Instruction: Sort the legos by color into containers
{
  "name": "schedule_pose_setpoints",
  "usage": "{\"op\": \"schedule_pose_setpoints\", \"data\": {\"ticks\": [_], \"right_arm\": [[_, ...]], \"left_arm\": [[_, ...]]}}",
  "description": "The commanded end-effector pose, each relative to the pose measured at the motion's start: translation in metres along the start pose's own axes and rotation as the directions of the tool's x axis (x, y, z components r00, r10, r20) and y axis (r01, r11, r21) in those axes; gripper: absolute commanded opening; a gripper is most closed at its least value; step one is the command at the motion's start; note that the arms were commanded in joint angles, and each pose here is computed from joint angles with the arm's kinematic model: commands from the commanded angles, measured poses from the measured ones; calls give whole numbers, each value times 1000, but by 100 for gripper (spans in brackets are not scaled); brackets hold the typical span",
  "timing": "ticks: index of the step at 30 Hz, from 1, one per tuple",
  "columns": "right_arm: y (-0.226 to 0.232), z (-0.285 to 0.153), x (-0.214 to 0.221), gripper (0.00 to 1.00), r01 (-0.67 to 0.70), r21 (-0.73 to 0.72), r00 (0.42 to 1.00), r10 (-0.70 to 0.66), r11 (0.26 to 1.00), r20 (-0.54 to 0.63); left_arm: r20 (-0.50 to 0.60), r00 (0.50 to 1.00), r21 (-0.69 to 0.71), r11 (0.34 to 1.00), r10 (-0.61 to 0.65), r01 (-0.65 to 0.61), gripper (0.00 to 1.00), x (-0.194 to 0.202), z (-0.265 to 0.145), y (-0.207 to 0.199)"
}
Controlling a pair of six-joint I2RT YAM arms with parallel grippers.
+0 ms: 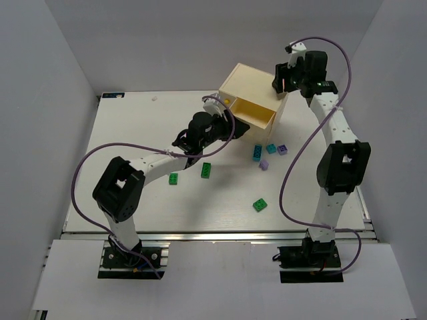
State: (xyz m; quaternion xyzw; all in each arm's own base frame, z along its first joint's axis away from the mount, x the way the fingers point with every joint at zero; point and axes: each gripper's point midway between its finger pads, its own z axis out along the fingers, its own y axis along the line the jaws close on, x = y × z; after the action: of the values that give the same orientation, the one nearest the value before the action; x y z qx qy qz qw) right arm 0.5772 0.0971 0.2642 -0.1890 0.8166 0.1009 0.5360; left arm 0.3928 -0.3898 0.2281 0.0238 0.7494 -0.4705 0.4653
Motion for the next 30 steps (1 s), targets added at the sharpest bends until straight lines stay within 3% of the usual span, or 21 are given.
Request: {"op": "schedule_pose_setpoints", "data": {"ticks": [1, 8, 12, 16, 18, 19, 21, 22, 23, 24, 25, 27, 28, 30], "right_arm": [[20, -11, 48, 67, -46, -110, 991, 31, 993, -128], [46, -55, -16, 69, -19, -226, 999, 29, 974, 44], [59, -86, -51, 67, 28, -262, 991, 9, 965, 136], [78, -116, -61, 62, 68, -328, 981, -3, 942, 193], [102, -151, -73, 57, 160, -397, 957, -45, 904, 285], [111, -154, -51, 56, 155, -436, 964, -39, 886, 263], [146, -197, -51, 54, 323, -525, 914, -115, 787, 389], [157, -202, -26, 54, 333, -572, 918, -118, 749, 379], [178, -221, -11, 53, 368, -655, 910, -111, 661, 399], [193, -247, -7, 53, 436, -666, 881, -134, 606, 454], [199, -250, 16, 52, 521, -656, 839, -188, 547, 510], [226, -280, 53, 50, 529, -717, 842, -180, 454, 508], [233, -284, 91, 59, 558, -725, 829, -219, 405, 515], [241, -288, 126, 64, 583, -725, 812, -289, 366, 507]], "left_arm": [[43, 999, 98, 995, 22, -27, 60, -28, -1, -37], [45, 998, 108, 993, 37, -42, 61, -33, -5, -43], [54, 997, 97, 993, 61, -66, 56, -38, -19, -46], [58, 995, 67, 994, 85, -89, 52, -42, -32, -41], [72, 992, 61, 993, 101, -105, 47, -50, -45, -48], [63, 990, 40, 991, 126, -128, 44, -49, -51, -44], [88, 985, 33, 987, 151, -154, 27, -63, -70, -55], [92, 980, 18, 984, 174, -177, 18, -66, -77, -56], [85, 979, -5, 983, 185, -185, 4, -70, -91, -58], [81, 978, -20, 981, 192, -191, 0, -73, -98, -59], [77, 974, -37, 977, 212, -209, 0, -75, -108, -59], [40, 970, -104, 966, 241, -236, 0, -76, -135, -50], [-15, 970, -144, 959, 245, -244, 0, -66, -147, -41], [-15, 956, -210, 934, 292, -288, 6, -72, -174, -31]]}}
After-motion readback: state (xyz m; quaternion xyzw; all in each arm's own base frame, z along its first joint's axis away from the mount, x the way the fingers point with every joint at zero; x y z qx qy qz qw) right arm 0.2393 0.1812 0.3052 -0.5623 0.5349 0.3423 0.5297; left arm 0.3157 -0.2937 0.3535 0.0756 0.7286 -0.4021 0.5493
